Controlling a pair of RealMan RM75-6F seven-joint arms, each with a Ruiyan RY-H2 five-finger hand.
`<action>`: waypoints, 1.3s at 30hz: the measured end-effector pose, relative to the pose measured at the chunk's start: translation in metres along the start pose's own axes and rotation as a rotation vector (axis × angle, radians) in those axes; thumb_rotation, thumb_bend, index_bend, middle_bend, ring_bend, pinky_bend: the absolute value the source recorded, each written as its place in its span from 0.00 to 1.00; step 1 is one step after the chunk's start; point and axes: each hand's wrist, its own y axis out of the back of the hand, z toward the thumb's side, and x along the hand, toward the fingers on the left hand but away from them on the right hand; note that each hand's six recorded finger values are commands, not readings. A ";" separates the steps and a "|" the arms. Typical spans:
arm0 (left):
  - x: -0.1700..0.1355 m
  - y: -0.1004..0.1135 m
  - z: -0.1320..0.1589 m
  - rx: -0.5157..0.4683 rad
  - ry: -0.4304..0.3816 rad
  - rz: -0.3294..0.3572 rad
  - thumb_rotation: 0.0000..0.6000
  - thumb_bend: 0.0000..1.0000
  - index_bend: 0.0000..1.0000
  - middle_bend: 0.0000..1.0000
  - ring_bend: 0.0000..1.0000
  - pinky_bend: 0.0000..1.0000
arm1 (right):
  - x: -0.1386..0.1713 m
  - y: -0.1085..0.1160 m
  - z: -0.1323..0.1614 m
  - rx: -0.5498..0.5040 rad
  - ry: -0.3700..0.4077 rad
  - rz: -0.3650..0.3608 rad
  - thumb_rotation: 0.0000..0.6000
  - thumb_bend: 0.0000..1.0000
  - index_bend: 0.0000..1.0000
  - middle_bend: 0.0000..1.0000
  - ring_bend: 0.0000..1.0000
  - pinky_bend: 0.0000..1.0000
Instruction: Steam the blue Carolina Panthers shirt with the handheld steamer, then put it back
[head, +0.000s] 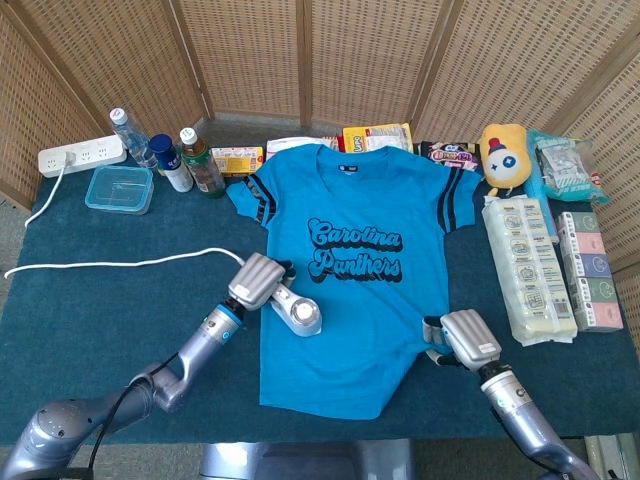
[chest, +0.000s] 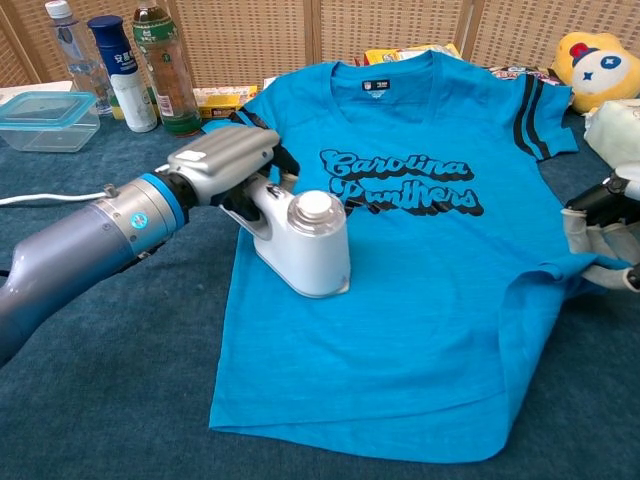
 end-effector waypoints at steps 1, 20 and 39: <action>0.000 -0.001 0.004 -0.006 -0.011 -0.002 1.00 0.49 0.71 0.80 0.71 0.75 | 0.000 0.000 0.000 0.000 -0.001 0.000 1.00 0.54 0.74 0.70 0.73 0.87; 0.003 -0.008 0.022 -0.016 -0.036 -0.015 1.00 0.49 0.71 0.80 0.71 0.75 | -0.001 0.000 -0.002 -0.002 -0.005 0.002 1.00 0.54 0.74 0.70 0.73 0.87; 0.035 0.010 0.002 0.030 0.065 0.034 1.00 0.49 0.71 0.80 0.71 0.75 | 0.000 0.005 -0.004 -0.005 -0.013 -0.012 1.00 0.54 0.74 0.70 0.73 0.87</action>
